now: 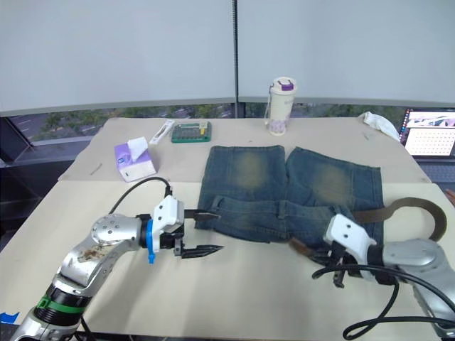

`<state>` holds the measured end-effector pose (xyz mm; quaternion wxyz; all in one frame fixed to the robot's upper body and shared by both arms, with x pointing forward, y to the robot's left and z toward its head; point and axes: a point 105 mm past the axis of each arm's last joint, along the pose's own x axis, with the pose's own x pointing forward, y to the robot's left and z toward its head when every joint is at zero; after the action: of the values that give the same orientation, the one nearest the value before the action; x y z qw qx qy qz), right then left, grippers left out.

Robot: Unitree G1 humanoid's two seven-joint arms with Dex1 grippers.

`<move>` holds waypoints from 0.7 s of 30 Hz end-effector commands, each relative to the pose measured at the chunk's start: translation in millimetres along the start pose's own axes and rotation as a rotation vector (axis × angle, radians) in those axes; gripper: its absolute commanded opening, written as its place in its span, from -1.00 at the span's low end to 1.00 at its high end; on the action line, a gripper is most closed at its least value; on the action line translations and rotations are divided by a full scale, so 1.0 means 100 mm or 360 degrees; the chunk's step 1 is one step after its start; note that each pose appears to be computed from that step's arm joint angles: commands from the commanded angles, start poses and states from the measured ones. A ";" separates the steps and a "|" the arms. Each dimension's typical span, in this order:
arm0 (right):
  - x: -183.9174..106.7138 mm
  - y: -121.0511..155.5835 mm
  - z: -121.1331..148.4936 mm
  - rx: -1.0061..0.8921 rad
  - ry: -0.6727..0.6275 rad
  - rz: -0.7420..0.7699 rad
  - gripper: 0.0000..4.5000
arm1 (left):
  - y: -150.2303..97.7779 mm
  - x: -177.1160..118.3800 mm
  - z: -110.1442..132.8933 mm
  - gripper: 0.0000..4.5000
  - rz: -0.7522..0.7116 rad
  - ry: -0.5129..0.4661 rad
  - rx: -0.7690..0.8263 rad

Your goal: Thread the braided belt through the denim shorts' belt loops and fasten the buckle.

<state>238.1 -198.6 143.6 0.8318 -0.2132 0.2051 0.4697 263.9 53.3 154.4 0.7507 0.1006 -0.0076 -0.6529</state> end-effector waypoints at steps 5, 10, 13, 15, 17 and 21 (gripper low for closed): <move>0.13 0.23 0.38 -0.0127 -0.0255 0.0154 -0.99 | -0.03 0.34 0.22 0.73 -0.0193 -0.0304 -0.0278; 0.19 0.24 0.43 -0.0150 -0.0289 0.0160 -1.00 | -0.06 0.44 0.23 0.62 -0.0238 -0.0359 -0.0367; 0.23 0.27 0.46 -0.0147 -0.0326 0.0164 -1.00 | -0.07 0.50 0.18 0.26 -0.0248 -0.0352 -0.0394; 0.23 0.28 0.48 -0.0150 -0.0341 0.0164 -1.00 | -0.08 0.53 0.16 -0.04 -0.0249 -0.0346 -0.0395; 0.23 0.29 0.50 -0.0159 -0.0350 0.0159 -1.00 | -0.11 0.55 0.12 -0.36 -0.0259 -0.0322 -0.0381; 0.22 0.29 0.54 -0.0167 -0.0370 0.0154 -1.00 | -0.13 0.57 0.09 -0.95 -0.0272 -0.0306 -0.0379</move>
<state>233.9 -147.9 155.6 0.8182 -0.1807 0.1314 0.5298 262.9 -1.7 151.8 0.7040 -0.0577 0.0174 -0.7077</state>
